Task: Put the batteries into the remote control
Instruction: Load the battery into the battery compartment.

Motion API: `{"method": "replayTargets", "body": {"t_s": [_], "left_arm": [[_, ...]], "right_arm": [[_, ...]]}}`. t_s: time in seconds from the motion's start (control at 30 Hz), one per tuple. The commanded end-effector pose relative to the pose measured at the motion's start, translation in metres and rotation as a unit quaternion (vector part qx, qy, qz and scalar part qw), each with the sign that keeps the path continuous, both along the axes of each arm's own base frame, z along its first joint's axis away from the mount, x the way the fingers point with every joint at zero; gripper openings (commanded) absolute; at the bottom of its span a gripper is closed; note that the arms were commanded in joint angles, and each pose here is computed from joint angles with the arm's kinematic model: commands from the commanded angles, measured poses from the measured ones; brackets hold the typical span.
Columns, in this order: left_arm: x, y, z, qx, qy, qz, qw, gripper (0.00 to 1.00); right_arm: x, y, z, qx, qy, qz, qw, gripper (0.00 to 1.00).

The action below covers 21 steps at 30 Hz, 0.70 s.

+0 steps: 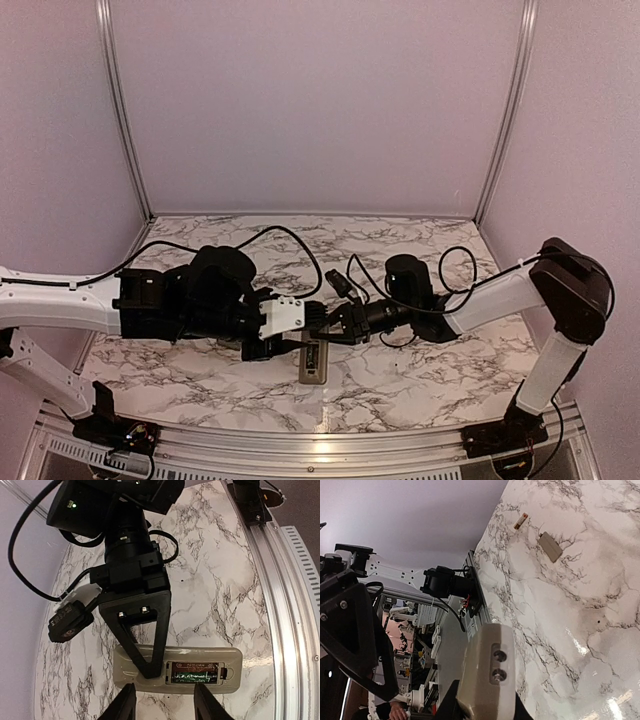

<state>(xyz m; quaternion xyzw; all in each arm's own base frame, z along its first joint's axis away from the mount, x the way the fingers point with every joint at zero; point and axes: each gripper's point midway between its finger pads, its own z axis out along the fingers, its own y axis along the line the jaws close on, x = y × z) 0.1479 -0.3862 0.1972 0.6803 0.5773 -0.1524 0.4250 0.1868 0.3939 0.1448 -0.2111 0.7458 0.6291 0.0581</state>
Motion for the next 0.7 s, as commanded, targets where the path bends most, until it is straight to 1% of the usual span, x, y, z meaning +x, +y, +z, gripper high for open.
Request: {"method": "replayTargets", "body": {"t_s": [0.0,0.07,0.1,0.13,0.17,0.2,0.23,0.27,0.47,0.53,0.6,0.67], "left_arm": [[0.034,0.013,0.04,-0.117,0.02,0.145,0.982,0.56],[0.042,0.024,0.053,-0.166,0.043,0.194,0.966,0.7],[0.044,0.029,0.057,-0.189,0.06,0.214,0.957,0.85],[0.048,0.036,0.06,-0.214,0.074,0.238,0.945,0.97],[0.051,0.04,0.064,-0.242,0.096,0.26,0.93,0.99],[0.053,0.045,0.065,-0.264,0.118,0.282,0.915,0.99],[0.052,0.047,0.065,-0.277,0.139,0.291,0.905,0.99],[0.051,0.047,0.063,-0.283,0.156,0.294,0.899,0.99],[0.041,0.023,0.035,-0.255,0.24,0.287,0.892,0.99],[0.042,0.014,0.024,-0.247,0.265,0.296,0.884,0.92],[0.04,0.006,0.014,-0.233,0.279,0.293,0.884,0.85],[0.039,0.001,0.008,-0.226,0.289,0.292,0.883,0.8]], "right_arm": [[0.01,-0.006,0.02,0.031,-0.041,-0.024,0.998,0.0],[0.015,-0.009,0.027,0.037,-0.058,-0.036,0.997,0.0],[0.017,-0.01,0.03,0.041,-0.068,-0.041,0.996,0.0],[0.019,-0.012,0.034,0.044,-0.078,-0.046,0.995,0.0],[0.02,-0.013,0.037,0.047,-0.091,-0.05,0.994,0.0],[0.022,-0.014,0.04,0.048,-0.102,-0.055,0.992,0.0],[0.024,-0.014,0.043,0.048,-0.111,-0.058,0.991,0.0],[0.025,-0.015,0.046,0.048,-0.121,-0.062,0.989,0.0],[0.034,-0.014,0.062,0.057,-0.153,-0.081,0.983,0.0],[0.036,-0.013,0.066,0.062,-0.158,-0.084,0.982,0.0],[0.037,-0.012,0.071,0.067,-0.161,-0.084,0.981,0.0],[0.036,-0.011,0.074,0.07,-0.164,-0.083,0.98,0.0]]}}
